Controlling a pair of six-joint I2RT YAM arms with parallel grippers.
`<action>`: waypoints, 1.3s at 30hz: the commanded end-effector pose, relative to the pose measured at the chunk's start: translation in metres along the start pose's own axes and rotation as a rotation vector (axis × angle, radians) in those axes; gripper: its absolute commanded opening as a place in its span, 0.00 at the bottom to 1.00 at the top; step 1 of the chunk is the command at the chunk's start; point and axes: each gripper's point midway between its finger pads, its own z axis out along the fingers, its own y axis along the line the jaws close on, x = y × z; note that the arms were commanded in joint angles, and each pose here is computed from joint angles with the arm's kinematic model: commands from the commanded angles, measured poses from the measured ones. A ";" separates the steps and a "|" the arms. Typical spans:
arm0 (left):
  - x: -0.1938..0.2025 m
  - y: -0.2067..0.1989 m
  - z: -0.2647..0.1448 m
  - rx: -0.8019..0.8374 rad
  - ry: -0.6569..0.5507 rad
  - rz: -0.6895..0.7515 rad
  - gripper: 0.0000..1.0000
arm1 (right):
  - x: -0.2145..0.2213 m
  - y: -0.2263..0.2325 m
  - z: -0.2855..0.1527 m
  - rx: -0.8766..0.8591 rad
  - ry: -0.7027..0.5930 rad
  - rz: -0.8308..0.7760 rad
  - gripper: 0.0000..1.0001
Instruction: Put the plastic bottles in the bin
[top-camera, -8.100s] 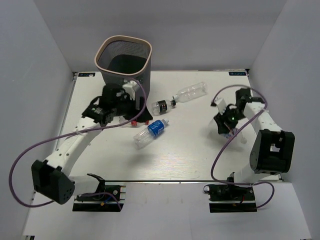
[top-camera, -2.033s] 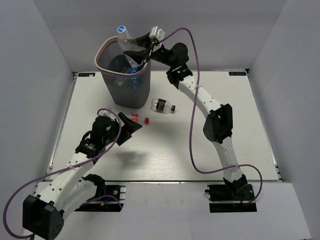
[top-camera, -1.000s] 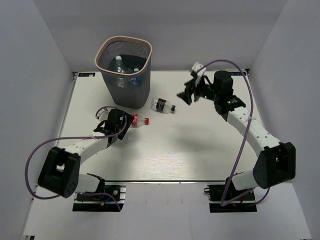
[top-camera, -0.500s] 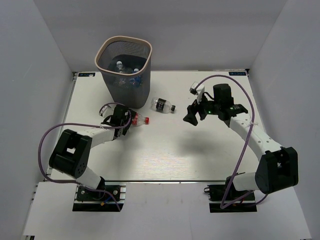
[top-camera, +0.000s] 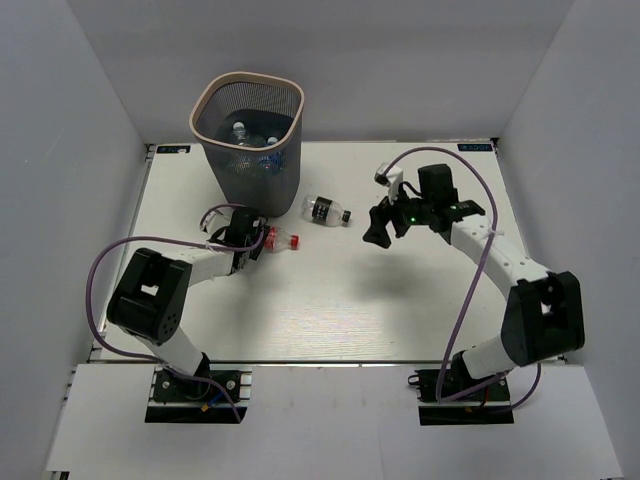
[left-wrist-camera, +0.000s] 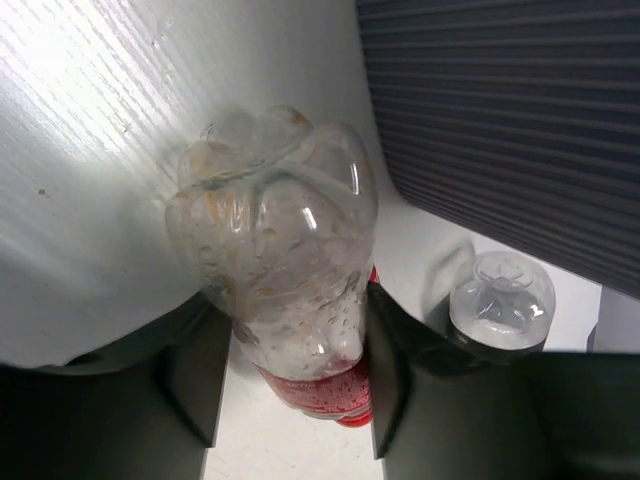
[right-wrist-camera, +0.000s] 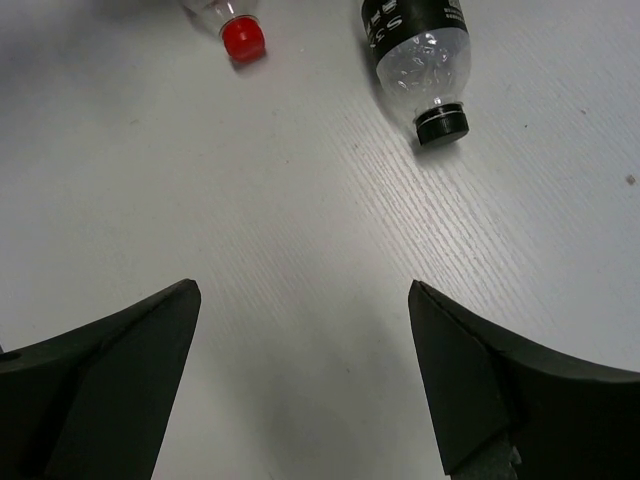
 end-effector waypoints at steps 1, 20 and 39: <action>-0.003 0.008 -0.006 -0.007 -0.002 -0.008 0.37 | -0.018 -0.008 0.008 -0.024 -0.012 0.025 0.90; -0.056 -0.172 -0.297 0.928 -0.023 0.791 0.07 | -0.050 -0.046 0.111 -0.136 0.102 -0.024 0.90; -0.212 -0.291 -0.208 0.439 -0.713 0.399 0.39 | -0.046 -0.034 0.127 -0.123 0.125 -0.097 0.90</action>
